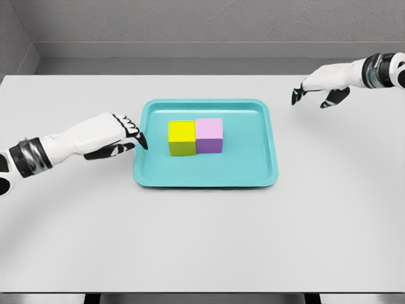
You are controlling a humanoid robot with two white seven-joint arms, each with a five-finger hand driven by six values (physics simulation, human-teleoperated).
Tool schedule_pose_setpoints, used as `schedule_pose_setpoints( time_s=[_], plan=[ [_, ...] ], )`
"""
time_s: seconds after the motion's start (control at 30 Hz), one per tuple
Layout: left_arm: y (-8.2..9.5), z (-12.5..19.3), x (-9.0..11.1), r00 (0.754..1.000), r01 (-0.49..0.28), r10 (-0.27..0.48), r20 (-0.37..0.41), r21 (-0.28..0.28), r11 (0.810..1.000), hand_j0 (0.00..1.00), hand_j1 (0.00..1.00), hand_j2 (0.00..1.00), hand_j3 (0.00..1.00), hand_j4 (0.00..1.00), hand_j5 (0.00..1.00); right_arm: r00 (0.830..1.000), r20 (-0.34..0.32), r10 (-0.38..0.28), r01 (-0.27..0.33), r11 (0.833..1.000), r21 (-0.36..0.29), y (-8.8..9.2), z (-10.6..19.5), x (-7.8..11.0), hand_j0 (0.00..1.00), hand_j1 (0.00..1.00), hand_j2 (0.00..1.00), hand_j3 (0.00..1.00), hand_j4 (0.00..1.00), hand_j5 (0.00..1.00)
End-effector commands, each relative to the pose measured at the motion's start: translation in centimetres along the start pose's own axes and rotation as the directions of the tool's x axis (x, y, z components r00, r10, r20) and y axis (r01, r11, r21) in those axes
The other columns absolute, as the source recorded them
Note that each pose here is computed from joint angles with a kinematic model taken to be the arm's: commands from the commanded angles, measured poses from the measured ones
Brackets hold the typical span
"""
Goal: Push two cubes
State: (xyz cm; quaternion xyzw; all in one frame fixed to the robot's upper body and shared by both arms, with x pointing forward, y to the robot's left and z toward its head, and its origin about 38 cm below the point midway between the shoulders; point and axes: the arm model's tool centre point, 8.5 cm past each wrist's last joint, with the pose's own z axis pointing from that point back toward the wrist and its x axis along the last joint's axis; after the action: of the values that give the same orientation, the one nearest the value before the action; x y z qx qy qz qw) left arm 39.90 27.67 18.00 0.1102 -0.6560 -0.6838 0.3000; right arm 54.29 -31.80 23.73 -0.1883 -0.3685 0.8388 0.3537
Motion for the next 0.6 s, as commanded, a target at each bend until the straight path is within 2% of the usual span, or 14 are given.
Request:
schedule_pose_setpoints(
  time_s=[0.0, 0.07, 0.27, 0.33, 0.37, 0.4, 0.43, 0.47, 0.5, 0.57],
  plan=[
    [0.8, -0.1, 0.8, 1.000, 0.011, -0.011, 0.025, 0.019, 1.000, 0.50, 0.50, 0.50, 0.50, 0.50, 0.50, 1.000, -0.006, -0.011, 0.011, 1.000, -0.003, 0.1, 0.2, -0.3, 1.00, 1.00, 1.00, 1.00, 1.00, 1.00],
    [-0.1, -0.3, 1.2, 0.999, -0.007, 0.007, 0.033, 0.012, 1.000, 0.50, 0.50, 0.50, 0.50, 0.50, 0.50, 1.000, -0.003, -0.010, 0.010, 1.000, -0.003, 0.1, 0.1, -0.2, 1.00, 1.00, 1.00, 1.00, 1.00, 1.00],
    [-0.7, -1.4, 1.8, 0.998, -0.020, 0.019, 0.053, 0.022, 1.000, 0.51, 0.51, 0.51, 0.51, 0.51, 0.51, 1.000, -0.002, -0.010, 0.010, 1.000, -0.002, 0.2, 0.1, -0.1, 1.00, 1.00, 1.00, 1.00, 1.00, 1.00],
    [-0.4, -0.7, 1.3, 0.999, -0.013, 0.012, 0.036, 0.021, 1.000, 0.51, 0.51, 0.51, 0.51, 0.51, 0.51, 1.000, -0.001, -0.010, 0.010, 1.000, 0.000, 0.3, 0.0, -0.1, 1.00, 1.00, 1.00, 1.00, 1.00, 1.00],
    [0.2, 0.7, 0.4, 1.000, 0.006, -0.006, 0.002, 0.006, 1.000, 0.51, 0.51, 0.51, 0.51, 0.51, 0.51, 1.000, -0.001, -0.010, 0.010, 1.000, 0.002, 0.3, 0.0, -0.1, 1.00, 1.00, 1.00, 1.00, 1.00, 1.00],
    [2.0, 2.8, -0.9, 0.998, 0.043, -0.042, -0.050, 0.010, 0.999, 0.53, 0.53, 0.53, 0.53, 0.53, 0.53, 1.000, -0.002, -0.010, 0.010, 1.000, 0.002, 0.3, 0.0, -0.1, 1.00, 1.00, 1.00, 1.00, 1.00, 1.00],
    [3.7, 4.8, -2.3, 0.992, 0.065, -0.061, -0.112, 0.035, 0.997, 0.66, 0.66, 0.66, 0.66, 0.66, 0.66, 1.000, -0.004, -0.010, 0.010, 1.000, 0.003, 0.5, 0.2, -0.2, 1.00, 1.00, 1.00, 1.00, 1.00, 1.00],
    [3.8, 6.0, -3.5, 0.986, 0.055, -0.049, -0.157, 0.034, 0.998, 0.82, 0.82, 0.82, 0.82, 0.82, 0.82, 1.000, -0.007, -0.010, 0.010, 1.000, 0.005, 0.6, 0.3, -0.3, 1.00, 1.00, 1.00, 1.00, 1.00, 1.00],
    [3.5, 7.0, -4.7, 0.979, 0.039, -0.031, -0.200, 0.032, 0.999, 0.85, 0.85, 0.85, 0.85, 0.85, 0.85, 1.000, -0.007, -0.010, 0.010, 1.000, 0.005, 0.6, 0.3, -0.3, 1.00, 1.00, 1.00, 1.00, 1.00, 1.00],
    [3.1, 7.5, -5.5, 0.974, 0.024, -0.017, -0.227, 0.029, 0.999, 0.98, 0.98, 0.98, 0.98, 0.98, 0.98, 1.000, -0.008, -0.009, 0.009, 1.000, 0.004, 0.5, 0.4, -0.3, 1.00, 1.00, 1.00, 1.00, 1.00, 1.00]
  ],
)
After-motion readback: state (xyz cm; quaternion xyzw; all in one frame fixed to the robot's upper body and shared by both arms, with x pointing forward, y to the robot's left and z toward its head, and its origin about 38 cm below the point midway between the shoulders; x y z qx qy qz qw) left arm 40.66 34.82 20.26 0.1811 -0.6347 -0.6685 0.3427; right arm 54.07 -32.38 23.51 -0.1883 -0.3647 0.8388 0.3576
